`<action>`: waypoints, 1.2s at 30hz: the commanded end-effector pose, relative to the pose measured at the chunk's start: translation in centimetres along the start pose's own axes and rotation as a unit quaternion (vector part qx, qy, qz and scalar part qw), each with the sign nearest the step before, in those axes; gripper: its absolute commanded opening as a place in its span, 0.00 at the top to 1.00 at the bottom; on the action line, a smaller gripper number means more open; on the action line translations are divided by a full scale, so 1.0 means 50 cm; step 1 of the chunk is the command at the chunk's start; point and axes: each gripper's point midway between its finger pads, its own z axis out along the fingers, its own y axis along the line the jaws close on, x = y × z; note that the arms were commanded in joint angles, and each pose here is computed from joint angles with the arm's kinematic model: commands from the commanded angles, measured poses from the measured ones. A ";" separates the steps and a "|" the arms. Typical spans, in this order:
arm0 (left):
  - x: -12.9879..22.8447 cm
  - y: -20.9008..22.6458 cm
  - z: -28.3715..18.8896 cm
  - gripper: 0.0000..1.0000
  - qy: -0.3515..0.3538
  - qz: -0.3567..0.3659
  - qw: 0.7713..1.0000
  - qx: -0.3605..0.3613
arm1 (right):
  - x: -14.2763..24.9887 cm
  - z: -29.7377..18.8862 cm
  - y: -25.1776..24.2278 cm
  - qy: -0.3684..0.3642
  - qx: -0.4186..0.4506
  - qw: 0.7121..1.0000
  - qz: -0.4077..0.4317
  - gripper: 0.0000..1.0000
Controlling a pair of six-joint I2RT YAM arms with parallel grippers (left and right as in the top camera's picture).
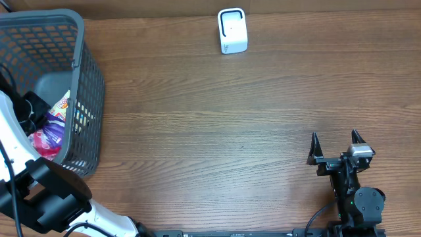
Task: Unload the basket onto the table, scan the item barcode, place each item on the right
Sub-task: 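Grasp the purple-red snack bag in the basket with the left gripper, then lift the snack bag out and carry it toward the scanner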
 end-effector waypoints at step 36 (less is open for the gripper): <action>0.440 -0.375 -0.416 0.96 -0.057 0.337 0.883 0.322 | 0.003 0.000 0.002 -0.003 -0.002 1.000 -0.002 0.00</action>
